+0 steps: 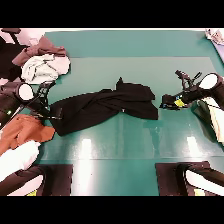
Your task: Fold the shirts.
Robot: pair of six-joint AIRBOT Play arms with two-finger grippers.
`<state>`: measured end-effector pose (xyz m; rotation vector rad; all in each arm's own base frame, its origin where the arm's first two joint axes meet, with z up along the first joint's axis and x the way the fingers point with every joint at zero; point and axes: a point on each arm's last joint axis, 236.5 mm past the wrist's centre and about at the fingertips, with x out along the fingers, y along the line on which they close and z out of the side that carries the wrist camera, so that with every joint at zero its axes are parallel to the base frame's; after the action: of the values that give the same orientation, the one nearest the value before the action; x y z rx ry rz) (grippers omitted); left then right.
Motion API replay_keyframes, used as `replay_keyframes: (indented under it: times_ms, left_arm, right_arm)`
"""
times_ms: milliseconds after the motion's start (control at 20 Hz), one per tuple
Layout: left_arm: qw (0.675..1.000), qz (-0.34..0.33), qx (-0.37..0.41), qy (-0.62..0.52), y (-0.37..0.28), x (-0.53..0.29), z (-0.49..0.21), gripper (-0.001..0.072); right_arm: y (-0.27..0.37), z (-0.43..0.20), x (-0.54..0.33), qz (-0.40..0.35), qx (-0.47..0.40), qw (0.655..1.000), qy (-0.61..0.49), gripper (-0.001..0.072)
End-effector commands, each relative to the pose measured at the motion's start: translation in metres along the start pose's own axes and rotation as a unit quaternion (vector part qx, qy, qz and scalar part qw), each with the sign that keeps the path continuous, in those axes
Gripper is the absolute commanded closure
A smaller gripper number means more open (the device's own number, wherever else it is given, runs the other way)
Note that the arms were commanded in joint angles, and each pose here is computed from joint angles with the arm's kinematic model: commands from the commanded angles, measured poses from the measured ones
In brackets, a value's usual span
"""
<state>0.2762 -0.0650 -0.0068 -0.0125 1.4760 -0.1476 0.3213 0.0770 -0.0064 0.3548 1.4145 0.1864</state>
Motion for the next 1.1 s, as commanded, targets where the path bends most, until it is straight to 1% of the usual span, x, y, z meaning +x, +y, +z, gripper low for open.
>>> replay_keyframes:
  times_ms: [0, 100, 250, 400, 750, 950, 1050]
  left_arm:
    - [0.998, -0.035, 0.01, 0.053, -0.016, -0.003, -0.028, 0.0019]
    - [0.995, -0.046, 0.019, 0.084, -0.02, 0.002, -0.044, 0.0019]
    - [0.994, -0.059, 0.02, 0.09, -0.023, 0.024, -0.055, 0.0019]
    - [0.994, -0.057, 0.014, 0.093, -0.02, 0.044, -0.062, 0.0019]
    - [0.997, -0.054, 0.009, 0.058, -0.017, 0.071, -0.038, 0.002]
    - [0.997, -0.054, 0.012, 0.051, -0.017, 0.073, -0.034, 0.0027]
    - [0.998, -0.059, 0.008, 0.037, -0.02, 0.074, -0.027, 0.0274]
  right_arm:
    - [0.0, -0.001, 0.0, 0.0, 0.0, 1.0, 0.003, 0.0445]
    - [0.0, -0.001, 0.0, 0.0, 0.0, 1.0, 0.003, 0.0445]
    - [0.0, -0.003, 0.0, 0.0, 0.0, 1.0, 0.006, 0.0445]
    - [0.0, -0.006, 0.0, 0.0, 0.0, 1.0, 0.012, 0.0445]
    - [0.001, -0.013, -0.002, 0.001, -0.001, 1.0, 0.025, 0.0445]
    - [0.005, -0.006, -0.013, 0.003, -0.008, 1.0, -0.004, 0.0446]
    - [0.006, -0.002, -0.018, 0.001, -0.011, 1.0, -0.02, 0.0446]
